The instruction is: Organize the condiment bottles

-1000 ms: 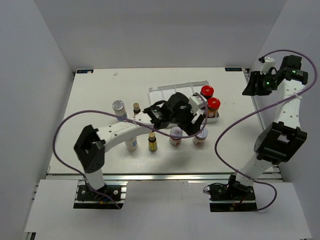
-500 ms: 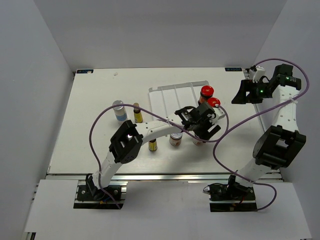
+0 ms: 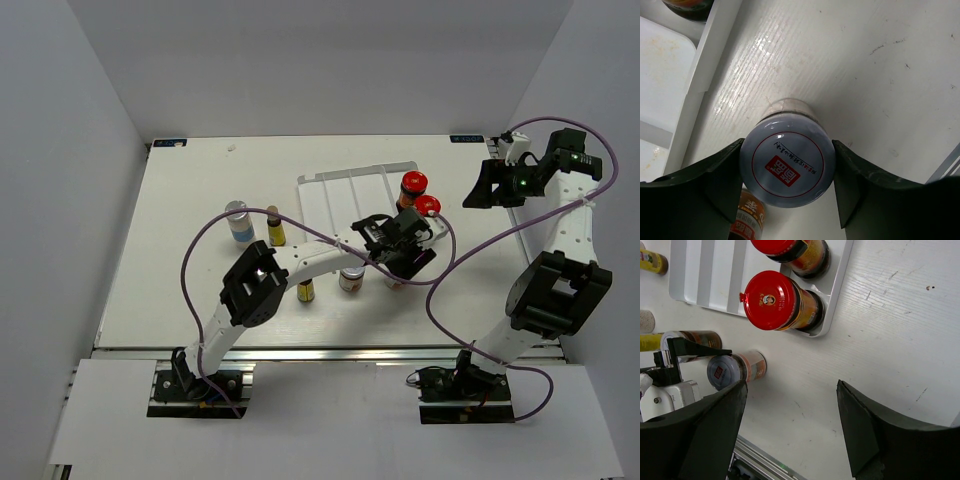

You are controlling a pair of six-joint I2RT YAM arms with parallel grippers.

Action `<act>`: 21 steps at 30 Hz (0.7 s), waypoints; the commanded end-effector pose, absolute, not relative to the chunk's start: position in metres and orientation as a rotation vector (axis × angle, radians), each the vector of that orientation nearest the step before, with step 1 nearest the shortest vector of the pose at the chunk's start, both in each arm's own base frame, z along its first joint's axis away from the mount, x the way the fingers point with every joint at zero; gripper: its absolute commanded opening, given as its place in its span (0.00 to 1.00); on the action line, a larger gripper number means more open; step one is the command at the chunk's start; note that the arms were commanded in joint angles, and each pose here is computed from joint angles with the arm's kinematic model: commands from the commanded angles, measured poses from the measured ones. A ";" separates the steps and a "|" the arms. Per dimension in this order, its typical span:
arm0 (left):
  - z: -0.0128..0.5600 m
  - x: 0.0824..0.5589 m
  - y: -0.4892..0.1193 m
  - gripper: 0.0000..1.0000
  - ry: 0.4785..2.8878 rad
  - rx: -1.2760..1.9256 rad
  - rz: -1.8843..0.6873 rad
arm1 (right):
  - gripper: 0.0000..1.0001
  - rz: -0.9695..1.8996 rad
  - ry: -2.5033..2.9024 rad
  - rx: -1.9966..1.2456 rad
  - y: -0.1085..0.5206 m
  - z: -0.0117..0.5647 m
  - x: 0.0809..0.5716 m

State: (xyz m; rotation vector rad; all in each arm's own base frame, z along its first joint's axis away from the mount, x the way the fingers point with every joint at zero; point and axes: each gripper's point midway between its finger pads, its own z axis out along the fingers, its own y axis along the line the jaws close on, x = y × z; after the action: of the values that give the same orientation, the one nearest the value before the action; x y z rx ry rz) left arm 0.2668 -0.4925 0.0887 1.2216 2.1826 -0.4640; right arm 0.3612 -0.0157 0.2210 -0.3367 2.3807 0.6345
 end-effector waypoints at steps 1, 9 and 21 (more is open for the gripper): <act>0.112 0.264 -0.504 0.29 2.144 1.206 -0.496 | 0.78 0.629 2.346 -0.363 -0.013 0.228 0.359; 0.182 0.275 -0.512 0.00 2.060 1.117 -0.549 | 0.78 0.630 2.356 -0.363 -0.013 0.224 0.356; 0.231 0.334 -0.493 0.00 2.019 0.902 -0.586 | 0.77 0.630 2.361 -0.366 -0.013 0.220 0.356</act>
State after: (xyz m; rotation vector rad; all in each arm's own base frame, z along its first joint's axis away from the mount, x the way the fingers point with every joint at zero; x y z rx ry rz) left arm 0.3005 -0.4909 0.1322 1.0803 2.2035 -0.4809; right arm 0.3567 -0.0146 0.2101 -0.3380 2.4015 0.6495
